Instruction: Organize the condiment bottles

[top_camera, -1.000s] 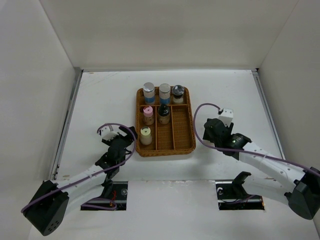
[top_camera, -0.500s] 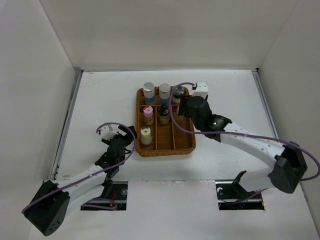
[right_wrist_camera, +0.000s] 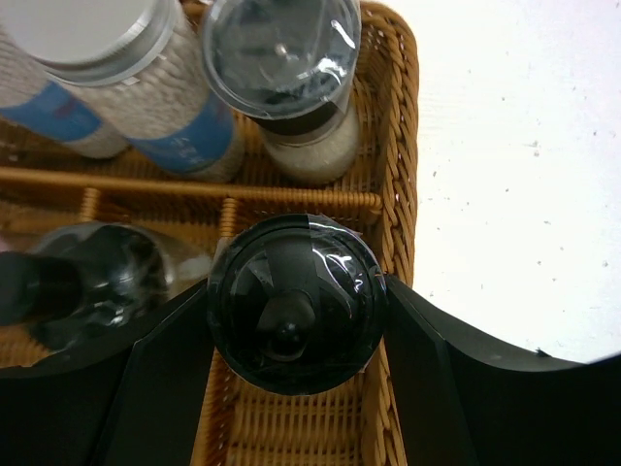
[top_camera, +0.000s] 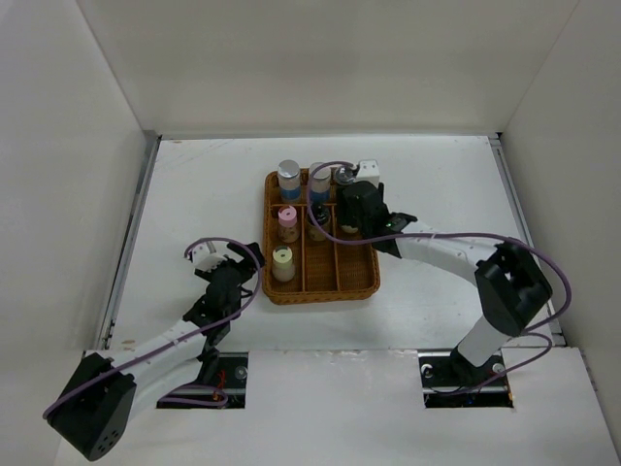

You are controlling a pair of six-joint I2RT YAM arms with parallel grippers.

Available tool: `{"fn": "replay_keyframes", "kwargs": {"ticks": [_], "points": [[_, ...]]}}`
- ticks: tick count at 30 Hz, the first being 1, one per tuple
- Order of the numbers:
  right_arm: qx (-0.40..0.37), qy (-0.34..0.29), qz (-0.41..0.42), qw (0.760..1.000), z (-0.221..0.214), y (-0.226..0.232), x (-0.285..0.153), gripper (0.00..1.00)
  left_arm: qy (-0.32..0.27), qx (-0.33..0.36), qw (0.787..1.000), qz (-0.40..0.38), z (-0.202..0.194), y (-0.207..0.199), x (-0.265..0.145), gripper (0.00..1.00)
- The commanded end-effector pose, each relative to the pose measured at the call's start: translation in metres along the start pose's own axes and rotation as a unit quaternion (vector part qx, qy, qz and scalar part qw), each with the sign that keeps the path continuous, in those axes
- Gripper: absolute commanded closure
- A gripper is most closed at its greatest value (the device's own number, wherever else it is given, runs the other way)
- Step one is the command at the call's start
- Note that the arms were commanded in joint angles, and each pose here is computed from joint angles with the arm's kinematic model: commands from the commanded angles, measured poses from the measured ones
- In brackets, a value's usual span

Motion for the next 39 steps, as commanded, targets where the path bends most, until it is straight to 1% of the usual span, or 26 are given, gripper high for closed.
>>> {"fn": "replay_keyframes", "kwargs": {"ticks": [1, 2, 4, 7, 10, 15, 17, 18, 22, 26, 29, 33, 37, 39], "points": [[0.037, -0.062, 0.024, 0.997, 0.036, 0.017, 0.009, 0.39, -0.011, -0.021, 1.000, -0.008, 0.005, -0.003, 0.002, 0.15], [0.037, -0.059, 0.023, 0.997, 0.033, 0.016, 0.011, 0.38, -0.010, -0.021, 1.000, -0.007, 0.005, -0.004, 0.002, 0.15], [0.040, -0.057, 0.025, 0.997, 0.029, 0.016, 0.013, 0.31, -0.007, -0.021, 1.000, -0.009, 0.005, -0.004, 0.003, 0.15], [0.047, -0.068, 0.032, 0.996, 0.034, 0.017, 0.006, 0.14, -0.008, -0.022, 1.000, -0.011, 0.007, -0.004, 0.003, 0.15], [0.062, -0.093, 0.041, 0.993, 0.052, 0.015, -0.010, 0.00, -0.012, -0.018, 1.000, -0.009, 0.010, -0.003, 0.004, 0.15], [0.097, -0.150, 0.050, 0.983, 0.082, -0.001, -0.051, 0.00, -0.027, -0.002, 1.000, -0.001, 0.017, 0.001, 0.006, 0.10], [0.121, -0.183, 0.034, 0.975, 0.088, -0.018, -0.065, 0.00, -0.028, 0.009, 1.000, 0.005, 0.019, 0.001, 0.008, 0.00], [0.133, -0.198, 0.023, 0.971, 0.088, -0.030, -0.069, 0.00, -0.026, 0.017, 0.999, 0.008, 0.020, 0.002, 0.009, 0.00], [0.174, -0.223, -0.051, 0.958, 0.071, -0.088, -0.071, 0.00, -0.003, 0.064, 0.997, 0.031, 0.021, 0.000, 0.011, 0.00], [0.206, -0.205, -0.109, 0.951, 0.039, -0.137, -0.052, 0.00, 0.025, 0.067, 0.997, 0.040, 0.022, -0.003, 0.011, 0.00], [0.216, -0.185, -0.113, 0.952, 0.024, -0.140, -0.042, 0.00, 0.033, 0.061, 0.997, 0.031, 0.031, -0.008, 0.009, 0.00], [0.215, -0.168, -0.101, 0.957, 0.012, -0.131, -0.033, 0.00, 0.061, 0.077, 0.995, 0.028, 0.043, -0.014, 0.004, 0.00], [0.212, -0.149, -0.087, 0.962, 0.008, -0.121, -0.027, 0.00, 0.091, 0.073, 0.992, 0.045, 0.053, -0.014, 0.002, 0.00], [0.214, -0.152, -0.077, 0.962, 0.010, -0.115, -0.029, 0.00, 0.108, 0.066, 0.991, 0.051, 0.054, -0.012, 0.002, 0.00]]}}
Point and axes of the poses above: each gripper's point midway between its finger pads, its own x axis out along the fingers, its own y axis along the line the jaws close on, z = x × y, the point moved 3 cm from there along -x, back along the fingers, and after that the axes turned 8 degrees about x, right-handed, at the moved point
